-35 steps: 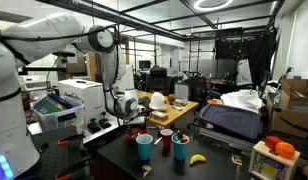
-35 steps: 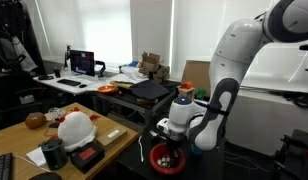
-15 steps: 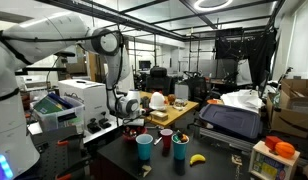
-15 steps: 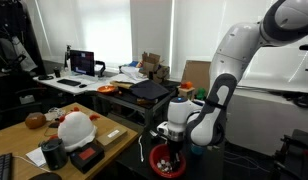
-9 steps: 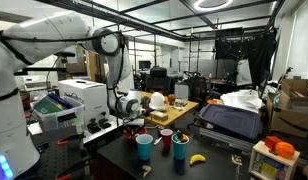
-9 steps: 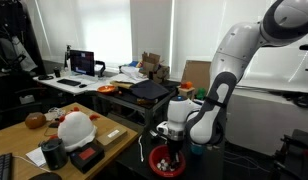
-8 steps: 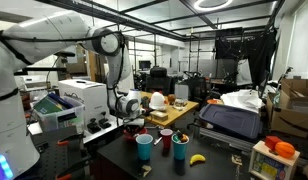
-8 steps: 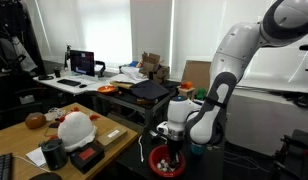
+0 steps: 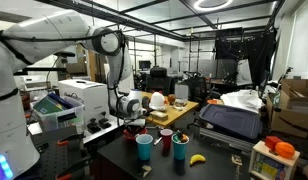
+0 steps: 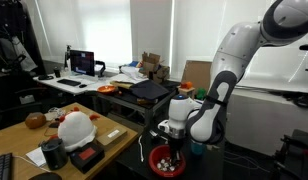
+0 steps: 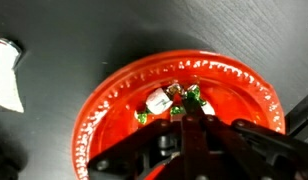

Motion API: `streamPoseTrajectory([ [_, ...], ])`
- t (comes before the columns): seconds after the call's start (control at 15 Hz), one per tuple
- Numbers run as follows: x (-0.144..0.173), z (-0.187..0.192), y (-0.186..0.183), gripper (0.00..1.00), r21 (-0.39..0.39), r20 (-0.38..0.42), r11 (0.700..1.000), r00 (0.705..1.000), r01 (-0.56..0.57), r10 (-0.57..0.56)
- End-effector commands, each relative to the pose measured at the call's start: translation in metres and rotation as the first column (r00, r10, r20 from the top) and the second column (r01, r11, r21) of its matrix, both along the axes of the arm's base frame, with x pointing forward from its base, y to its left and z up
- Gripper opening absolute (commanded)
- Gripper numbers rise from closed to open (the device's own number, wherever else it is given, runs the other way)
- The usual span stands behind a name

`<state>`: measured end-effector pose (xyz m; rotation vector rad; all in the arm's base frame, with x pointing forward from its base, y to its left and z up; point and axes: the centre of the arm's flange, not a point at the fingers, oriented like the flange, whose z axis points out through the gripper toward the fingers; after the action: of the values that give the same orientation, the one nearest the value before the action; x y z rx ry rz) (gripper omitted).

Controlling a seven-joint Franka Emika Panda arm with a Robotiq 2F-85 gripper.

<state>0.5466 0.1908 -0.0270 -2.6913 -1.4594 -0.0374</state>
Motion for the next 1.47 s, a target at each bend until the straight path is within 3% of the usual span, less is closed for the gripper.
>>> streamPoseTrajectory([
  [0.0, -0.009, 0.031, -0.012, 0.00, 0.024, 0.020, 0.999, 0.999, 0.042, -0.042],
  [0.4, -0.009, 0.058, -0.026, 0.00, 0.069, 0.072, 0.991, 0.990, 0.118, -0.123],
  [0.47, -0.008, 0.058, -0.025, 0.26, 0.069, 0.074, 0.990, 0.989, 0.120, -0.125],
  [0.6, -0.005, 0.055, -0.020, 0.34, 0.070, 0.067, 0.990, 0.989, 0.125, -0.130],
  [1.13, 0.013, 0.037, 0.016, 0.93, 0.102, 0.060, 0.991, 0.993, 0.091, -0.097],
  [1.2, 0.016, 0.033, 0.019, 0.99, 0.104, 0.056, 0.991, 0.994, 0.089, -0.095],
  [1.4, 0.020, 0.023, 0.022, 1.00, 0.109, 0.041, 0.990, 0.994, 0.093, -0.098],
])
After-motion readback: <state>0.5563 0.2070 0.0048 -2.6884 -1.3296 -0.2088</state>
